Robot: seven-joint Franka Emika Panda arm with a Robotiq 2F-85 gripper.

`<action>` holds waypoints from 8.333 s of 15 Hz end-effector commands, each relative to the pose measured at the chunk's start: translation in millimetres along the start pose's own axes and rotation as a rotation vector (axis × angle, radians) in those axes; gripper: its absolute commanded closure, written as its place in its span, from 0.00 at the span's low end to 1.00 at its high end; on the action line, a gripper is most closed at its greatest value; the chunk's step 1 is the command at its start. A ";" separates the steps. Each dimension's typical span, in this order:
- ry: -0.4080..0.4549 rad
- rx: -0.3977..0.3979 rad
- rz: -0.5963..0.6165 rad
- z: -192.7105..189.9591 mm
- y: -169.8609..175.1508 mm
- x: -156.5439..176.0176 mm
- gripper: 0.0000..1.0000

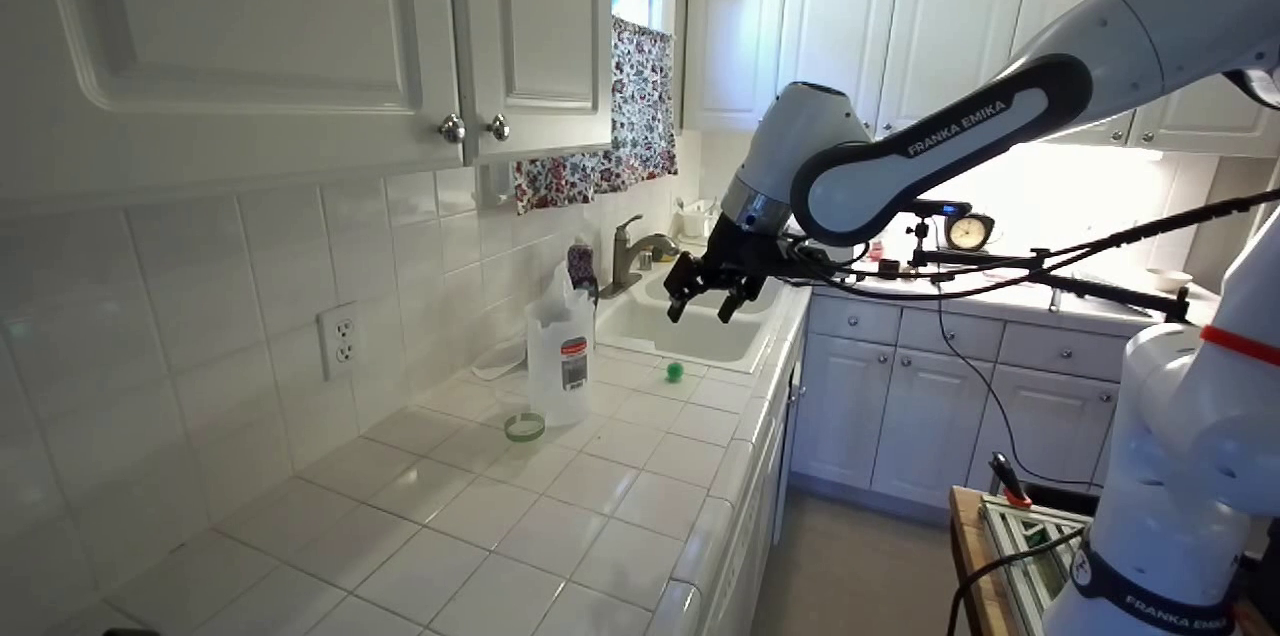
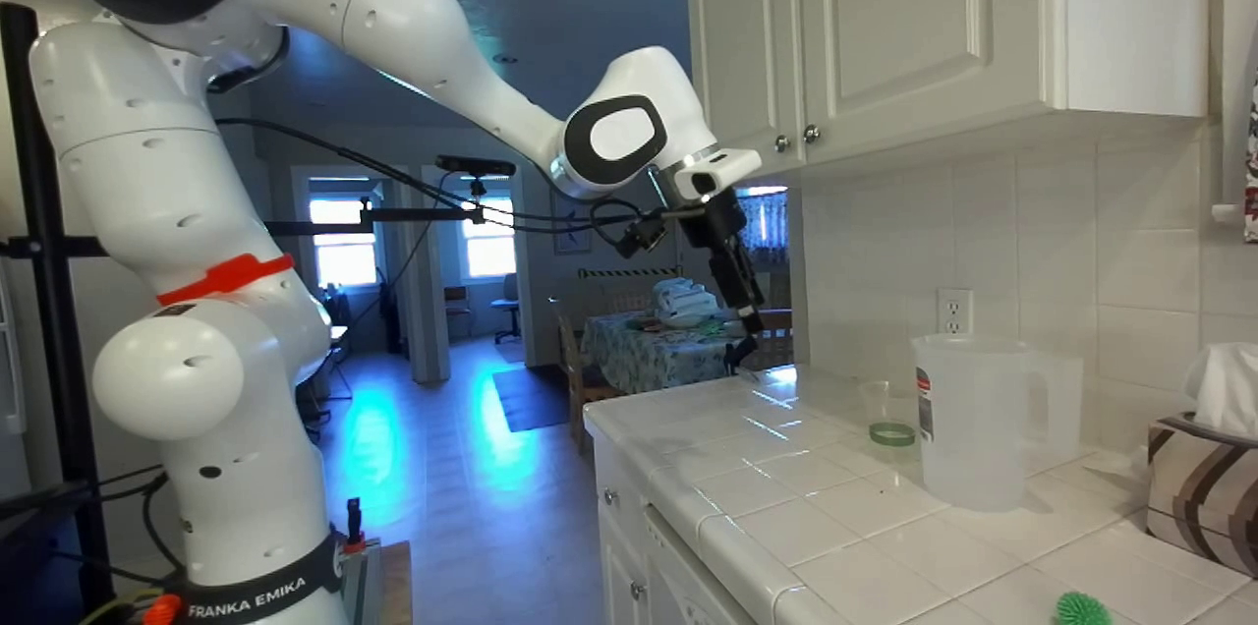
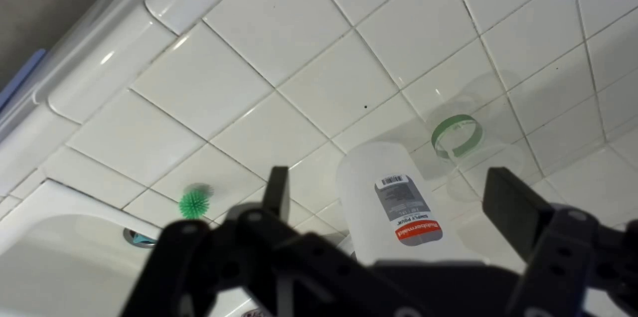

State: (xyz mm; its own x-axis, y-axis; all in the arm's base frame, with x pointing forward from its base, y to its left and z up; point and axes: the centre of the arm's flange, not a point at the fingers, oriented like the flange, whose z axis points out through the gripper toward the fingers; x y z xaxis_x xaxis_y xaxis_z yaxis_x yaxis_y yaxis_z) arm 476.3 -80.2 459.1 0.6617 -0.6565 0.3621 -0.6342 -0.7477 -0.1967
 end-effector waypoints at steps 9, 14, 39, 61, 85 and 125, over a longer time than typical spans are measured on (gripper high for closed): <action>0.012 -0.009 0.146 5.5 19.8 40.9 0.00; 0.074 0.027 0.113 14.3 22.3 80.5 0.00; 0.049 0.043 -0.034 39.4 15.7 135.8 0.00; -0.037 0.044 0.084 117.7 -10.4 223.5 0.00; -0.039 0.002 0.093 181.0 -50.5 233.8 0.90; 0.291 -0.317 -0.112 118.5 -108.1 201.7 0.99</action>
State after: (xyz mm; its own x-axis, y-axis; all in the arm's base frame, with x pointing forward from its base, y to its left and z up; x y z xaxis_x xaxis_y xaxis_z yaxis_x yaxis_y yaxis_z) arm 738.1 -153.4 439.7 0.6336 -0.4939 0.5955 -0.6775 -0.7259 0.1187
